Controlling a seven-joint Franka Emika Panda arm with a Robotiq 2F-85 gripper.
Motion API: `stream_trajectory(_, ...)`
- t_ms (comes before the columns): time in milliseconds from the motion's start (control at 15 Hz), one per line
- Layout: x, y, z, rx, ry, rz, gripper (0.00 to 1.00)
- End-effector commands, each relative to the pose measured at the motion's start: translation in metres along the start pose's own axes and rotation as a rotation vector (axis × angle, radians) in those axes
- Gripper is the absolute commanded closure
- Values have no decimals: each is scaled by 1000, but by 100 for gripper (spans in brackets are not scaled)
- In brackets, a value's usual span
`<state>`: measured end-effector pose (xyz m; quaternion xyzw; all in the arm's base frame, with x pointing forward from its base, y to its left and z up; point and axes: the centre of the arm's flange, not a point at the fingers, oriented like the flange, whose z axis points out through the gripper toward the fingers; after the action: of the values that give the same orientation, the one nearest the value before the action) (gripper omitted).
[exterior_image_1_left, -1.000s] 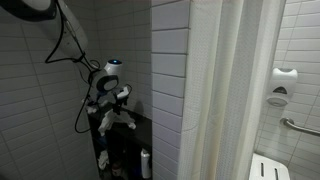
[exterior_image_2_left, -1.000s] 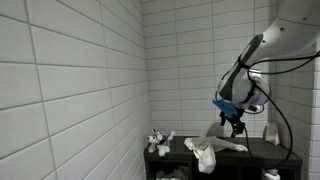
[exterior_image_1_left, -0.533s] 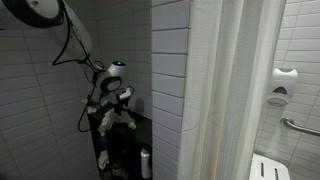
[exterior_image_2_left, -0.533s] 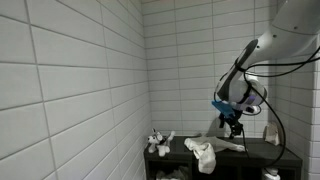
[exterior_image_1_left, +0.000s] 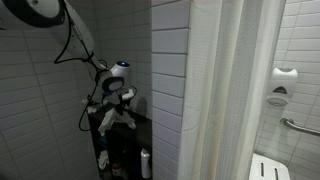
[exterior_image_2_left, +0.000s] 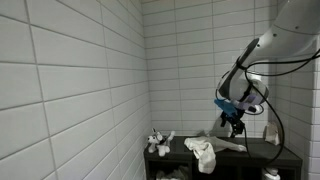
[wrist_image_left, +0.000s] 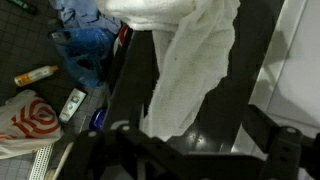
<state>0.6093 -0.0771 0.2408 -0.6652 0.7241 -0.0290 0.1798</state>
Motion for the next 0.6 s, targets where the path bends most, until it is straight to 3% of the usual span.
stream_trajectory(0,4,1,0,-6,-3,-5,0)
stream_trajectory(533,7,1,-1,-12,-6,-12,0)
